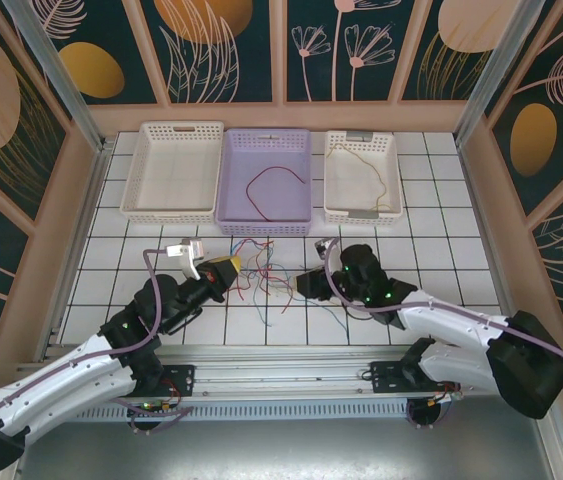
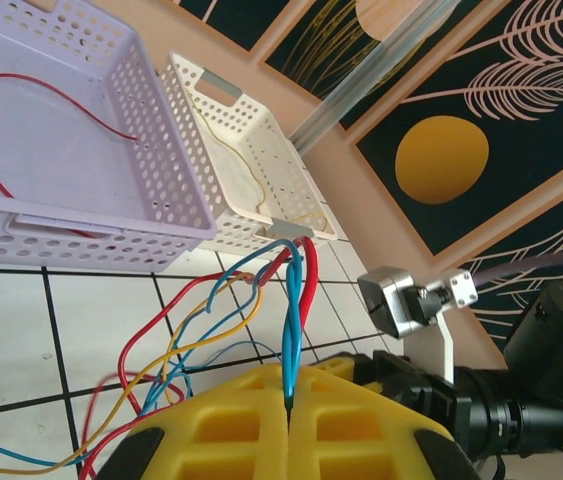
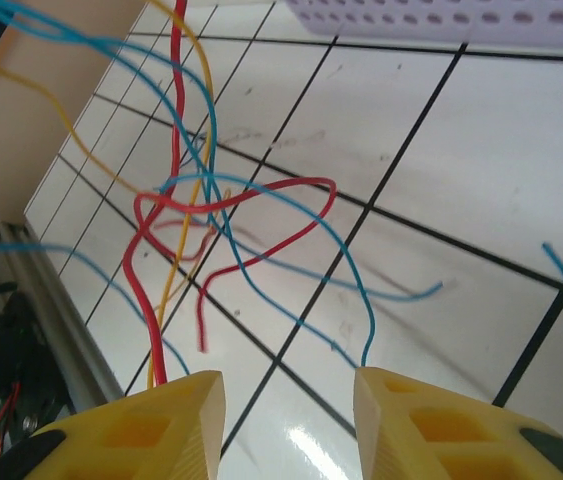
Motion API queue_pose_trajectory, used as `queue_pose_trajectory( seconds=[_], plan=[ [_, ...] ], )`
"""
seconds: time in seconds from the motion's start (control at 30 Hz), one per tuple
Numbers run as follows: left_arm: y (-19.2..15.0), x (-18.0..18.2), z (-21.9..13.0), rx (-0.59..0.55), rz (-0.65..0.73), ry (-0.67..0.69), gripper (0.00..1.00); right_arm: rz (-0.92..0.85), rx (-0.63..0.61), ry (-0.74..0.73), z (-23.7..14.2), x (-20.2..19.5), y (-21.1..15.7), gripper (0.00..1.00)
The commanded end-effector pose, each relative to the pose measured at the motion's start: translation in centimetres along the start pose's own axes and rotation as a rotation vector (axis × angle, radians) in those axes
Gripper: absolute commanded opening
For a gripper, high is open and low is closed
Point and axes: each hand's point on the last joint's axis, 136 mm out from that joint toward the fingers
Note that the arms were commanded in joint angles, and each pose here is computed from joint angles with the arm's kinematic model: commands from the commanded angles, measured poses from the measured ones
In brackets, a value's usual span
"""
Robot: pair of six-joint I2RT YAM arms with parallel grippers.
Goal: Untangle the cables
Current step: Untie the cable from multiple cables.
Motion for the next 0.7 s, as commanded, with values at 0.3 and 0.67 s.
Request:
queue_pose_trajectory(
  seconds=[0.3, 0.67],
  plan=[
    [2.0, -1.1, -0.1, -0.052, 0.012, -0.014, 0.0, 0.006, -0.032, 0.053, -2.0, 1.5, -0.1, 0.54],
    [2.0, -1.1, -0.1, -0.049, 0.015, -0.012, 0.0, 0.029, -0.017, -0.069, -2.2, -0.7, -1.6, 0.7]
  ],
)
Point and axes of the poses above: each hand's point on the last joint's axis, 136 mm out from that joint toward the fingers, its own z axis out along the fingers, its own x axis along the line the jaws close on, y = z × x, and after that the axes turned 5 degrees about z, right-handed
